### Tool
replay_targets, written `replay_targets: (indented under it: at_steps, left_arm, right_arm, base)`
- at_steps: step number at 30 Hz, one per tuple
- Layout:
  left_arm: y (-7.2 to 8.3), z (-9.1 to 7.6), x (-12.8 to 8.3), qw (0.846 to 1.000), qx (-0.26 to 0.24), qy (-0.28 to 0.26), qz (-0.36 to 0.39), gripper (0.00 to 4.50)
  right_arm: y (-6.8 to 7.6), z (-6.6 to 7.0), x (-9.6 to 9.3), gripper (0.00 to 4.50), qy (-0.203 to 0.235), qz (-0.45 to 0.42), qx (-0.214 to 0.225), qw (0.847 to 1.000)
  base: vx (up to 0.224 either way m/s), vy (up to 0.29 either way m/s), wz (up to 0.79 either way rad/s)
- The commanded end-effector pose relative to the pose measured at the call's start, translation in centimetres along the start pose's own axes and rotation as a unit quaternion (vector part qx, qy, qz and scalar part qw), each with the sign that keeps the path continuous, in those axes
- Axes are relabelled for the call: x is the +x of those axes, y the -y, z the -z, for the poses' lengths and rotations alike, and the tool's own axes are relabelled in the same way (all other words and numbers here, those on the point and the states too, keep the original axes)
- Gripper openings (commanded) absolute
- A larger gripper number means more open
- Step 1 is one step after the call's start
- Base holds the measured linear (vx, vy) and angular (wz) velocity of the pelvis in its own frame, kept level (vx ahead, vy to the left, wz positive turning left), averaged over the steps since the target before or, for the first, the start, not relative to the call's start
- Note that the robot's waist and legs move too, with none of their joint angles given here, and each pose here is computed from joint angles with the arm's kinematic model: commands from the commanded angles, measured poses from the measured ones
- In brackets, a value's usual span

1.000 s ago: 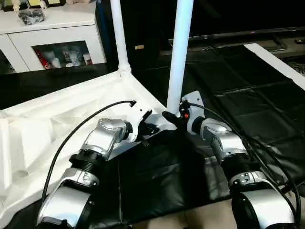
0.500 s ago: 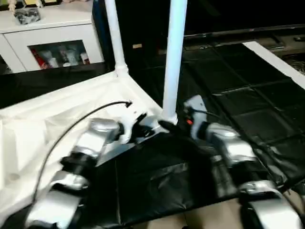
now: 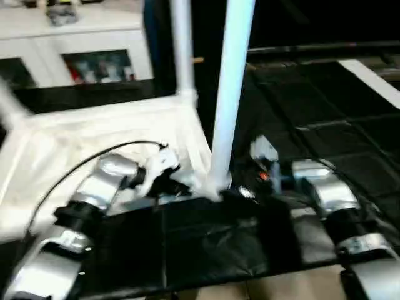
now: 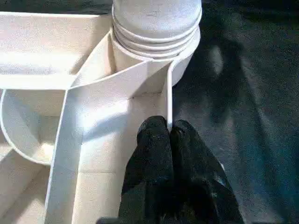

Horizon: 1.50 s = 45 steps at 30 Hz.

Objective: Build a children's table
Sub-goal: Rotate leg to tighten

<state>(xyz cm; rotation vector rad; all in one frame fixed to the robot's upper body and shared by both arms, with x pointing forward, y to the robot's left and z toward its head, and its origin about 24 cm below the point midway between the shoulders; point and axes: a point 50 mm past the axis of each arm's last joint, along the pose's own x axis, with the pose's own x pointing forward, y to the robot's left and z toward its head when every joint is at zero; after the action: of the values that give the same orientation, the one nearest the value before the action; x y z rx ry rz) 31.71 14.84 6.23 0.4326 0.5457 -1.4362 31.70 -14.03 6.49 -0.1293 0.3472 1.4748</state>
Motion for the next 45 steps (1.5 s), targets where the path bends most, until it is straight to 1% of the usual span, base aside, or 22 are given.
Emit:
replay_targets:
  at_steps: [1,2,3,4,5,7,8,9,13,15,18,21,23,25,27,33,35,38,39,41,42,45]
  left_arm:
    - [0.6,-1.1,0.6,0.998,0.043,-0.005,0.050,0.00]
    - [0.8,-1.1,0.7,0.997,0.051,-0.008,0.062,0.00]
    - [0.8,-1.1,0.7,0.996,0.053,-0.008,0.065,0.00]
    - [0.9,-1.1,0.8,0.996,0.059,-0.010,0.070,0.00]
    - [0.9,-1.1,0.8,0.996,0.059,-0.010,0.070,0.00]
    - [1.1,-1.1,0.8,0.994,0.066,-0.013,0.081,0.00]
    - [1.1,-1.1,0.8,0.994,0.066,-0.014,0.081,0.00]
    - [1.2,-1.0,0.9,0.994,0.067,-0.014,0.084,0.00]
    - [1.3,-0.9,0.9,0.993,0.071,-0.018,0.088,0.00]
    - [1.3,-0.9,0.9,0.993,0.072,-0.019,0.088,0.00]
    - [1.2,-0.8,0.8,0.993,0.074,-0.020,0.087,0.00]
    - [1.2,-0.9,0.8,0.993,0.075,-0.019,0.084,0.00]
    - [1.2,-0.8,0.8,0.994,0.074,-0.019,0.083,0.00]
    - [1.2,-0.8,0.8,0.994,0.071,-0.016,0.079,0.00]
    - [1.2,-0.8,0.8,0.995,0.067,-0.012,0.077,0.00]
    - [0.8,-1.0,0.9,0.998,0.041,0.021,0.049,0.00]
    - [0.6,-1.1,1.0,0.999,0.029,0.032,0.033,0.00]
    - [-0.1,-1.6,1.5,0.999,0.001,0.050,-0.016,0.00]
    - [-0.5,-2.0,1.8,0.997,-0.016,0.065,-0.040,0.00]
    - [-1.0,-2.6,2.3,0.993,-0.042,0.083,-0.074,0.00]
    - [-1.1,-2.7,2.3,0.992,-0.044,0.084,-0.077,0.00]
    - [-1.7,-3.7,3.3,0.985,-0.084,0.100,-0.113,0.00]
  right_arm:
    - [-0.1,-1.0,-0.1,4.44,-0.003,-0.038,-0.026,0.999]
    - [-0.2,-1.0,-0.1,4.44,-0.012,-0.056,-0.031,0.998]
    - [-0.3,-0.9,-0.1,4.19,-0.014,-0.061,-0.032,0.998]
    - [-0.3,-1.0,0.0,4.19,-0.015,-0.072,-0.035,0.997]
    - [-0.3,-1.0,0.0,4.19,-0.015,-0.072,-0.035,0.997]
    - [-0.4,-1.1,0.3,3.93,-0.011,-0.081,-0.036,0.996]
    - [-0.4,-1.1,0.3,3.93,-0.011,-0.081,-0.036,0.996]
    - [-0.4,-1.1,0.4,3.78,-0.011,-0.083,-0.036,0.996]
    - [-0.3,-1.0,0.6,3.39,-0.012,-0.088,-0.035,0.995]
    - [-0.3,-1.0,0.6,3.31,-0.011,-0.089,-0.035,0.995]
    - [-0.3,-1.0,0.5,2.95,-0.012,-0.093,-0.032,0.995]
    - [-0.3,-0.9,0.5,2.90,-0.013,-0.095,-0.030,0.995]
    - [-0.3,-0.9,0.5,2.57,-0.012,-0.097,-0.030,0.995]
    - [-0.3,-0.9,0.6,2.48,-0.010,-0.102,-0.027,0.994]
    - [-0.4,-0.9,0.7,2.21,-0.009,-0.103,-0.027,0.994]
    - [-0.6,-0.7,1.1,2.03,0.011,-0.105,-0.011,0.994]
    - [-0.7,-0.7,1.5,2.01,0.025,-0.088,0.000,0.996]
    - [-0.2,-0.4,2.8,2.00,0.033,-0.020,0.018,0.999]
    - [0.1,-0.3,3.5,2.00,0.036,0.019,0.026,0.999]
    - [0.7,-0.4,4.8,2.00,0.048,0.080,0.045,0.995]
    - [0.7,-0.4,4.9,2.00,0.050,0.086,0.047,0.994]
    - [1.4,-1.0,6.9,1.99,0.060,0.160,0.076,0.982]
  base:
    - [0.000,0.000,0.00]
    - [0.000,0.000,0.00]
    - [0.000,0.000,0.00]
    - [0.000,0.000,0.00]
    - [0.000,0.000,0.00]
    - [0.000,0.000,0.00]
    - [0.000,0.000,0.00]
    - [0.000,0.000,0.00]
    - [0.000,0.000,0.00]
    - [0.000,0.000,0.00]
    - [0.000,0.000,0.00]
    - [0.000,0.000,0.00]
    - [0.000,0.000,0.00]
    - [0.000,0.000,0.00]
    - [0.000,0.000,0.00]
    - [0.000,0.000,0.00]
    - [0.000,0.000,0.00]
    - [0.000,0.000,0.00]
    - [0.000,0.000,0.00]
    - [0.000,0.000,0.00]
    - [0.000,0.000,0.00]
    - [0.000,0.000,0.00]
